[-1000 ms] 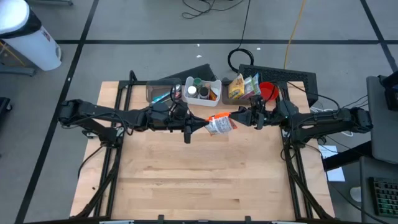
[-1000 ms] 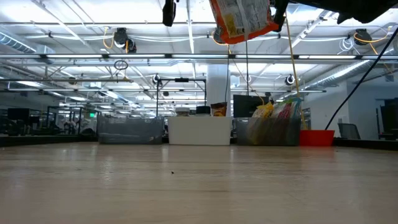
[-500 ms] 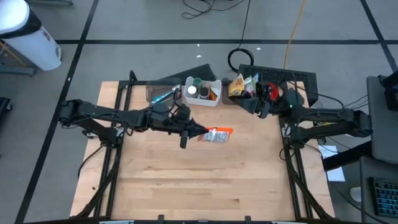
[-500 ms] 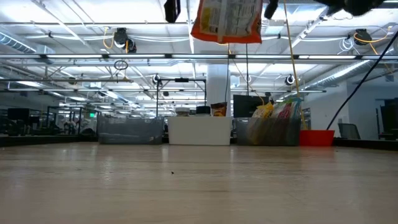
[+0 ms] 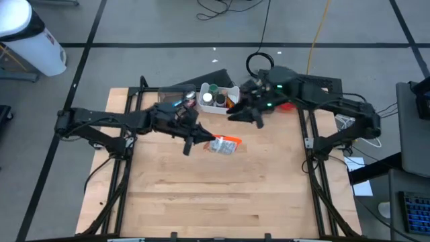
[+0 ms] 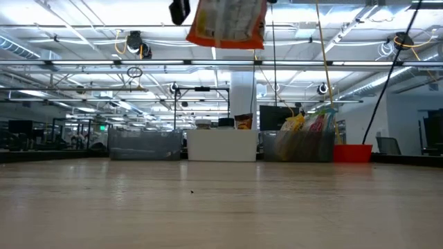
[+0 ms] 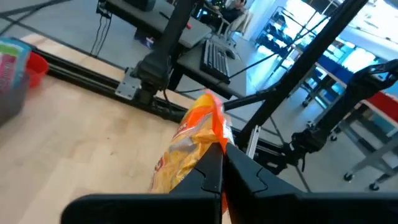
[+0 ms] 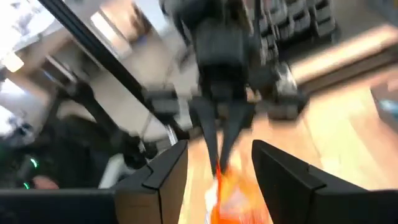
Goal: Pick & Place Food Item
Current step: Put the orange noodle pack into the right black bin
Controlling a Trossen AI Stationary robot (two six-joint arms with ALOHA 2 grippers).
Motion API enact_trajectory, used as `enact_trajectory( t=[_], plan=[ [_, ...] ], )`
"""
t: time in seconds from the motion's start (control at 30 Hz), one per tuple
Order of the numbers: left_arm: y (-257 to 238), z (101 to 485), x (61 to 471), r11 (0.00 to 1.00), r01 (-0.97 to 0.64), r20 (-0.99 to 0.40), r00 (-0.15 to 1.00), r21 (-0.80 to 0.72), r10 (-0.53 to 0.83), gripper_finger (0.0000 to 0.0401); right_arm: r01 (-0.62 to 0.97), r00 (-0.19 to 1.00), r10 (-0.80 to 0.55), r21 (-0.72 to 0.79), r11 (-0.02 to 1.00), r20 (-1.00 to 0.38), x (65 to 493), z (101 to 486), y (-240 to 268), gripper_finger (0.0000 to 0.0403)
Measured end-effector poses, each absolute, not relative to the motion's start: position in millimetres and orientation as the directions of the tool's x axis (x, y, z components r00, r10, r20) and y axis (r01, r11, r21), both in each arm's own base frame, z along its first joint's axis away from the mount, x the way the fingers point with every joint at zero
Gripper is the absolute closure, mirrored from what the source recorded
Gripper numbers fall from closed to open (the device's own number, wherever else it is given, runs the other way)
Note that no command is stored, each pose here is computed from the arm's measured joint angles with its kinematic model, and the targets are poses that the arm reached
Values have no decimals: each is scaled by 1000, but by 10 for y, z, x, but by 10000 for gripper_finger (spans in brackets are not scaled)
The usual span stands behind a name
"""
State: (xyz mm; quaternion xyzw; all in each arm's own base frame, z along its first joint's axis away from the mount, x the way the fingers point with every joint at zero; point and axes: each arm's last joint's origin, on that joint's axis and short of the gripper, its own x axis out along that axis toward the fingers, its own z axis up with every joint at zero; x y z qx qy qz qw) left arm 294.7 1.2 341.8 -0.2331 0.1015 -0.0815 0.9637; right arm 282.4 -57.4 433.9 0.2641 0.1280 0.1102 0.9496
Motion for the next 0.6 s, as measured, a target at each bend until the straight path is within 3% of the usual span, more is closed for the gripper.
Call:
enact_trajectory(
  t=[0.27, 0.6],
  plan=[
    [186, 3524, 2626, 893, 122, -232, 942, -433, -241, 398, -100, 872, 322, 512, 853, -368, 3385, 4144, -605, 232],
    [304, 3493, 2477, 902, 62, -316, 924, -427, -214, 398, -90, 827, 352, 513, 854, -439, 3667, 3873, -553, 232]
  ],
)
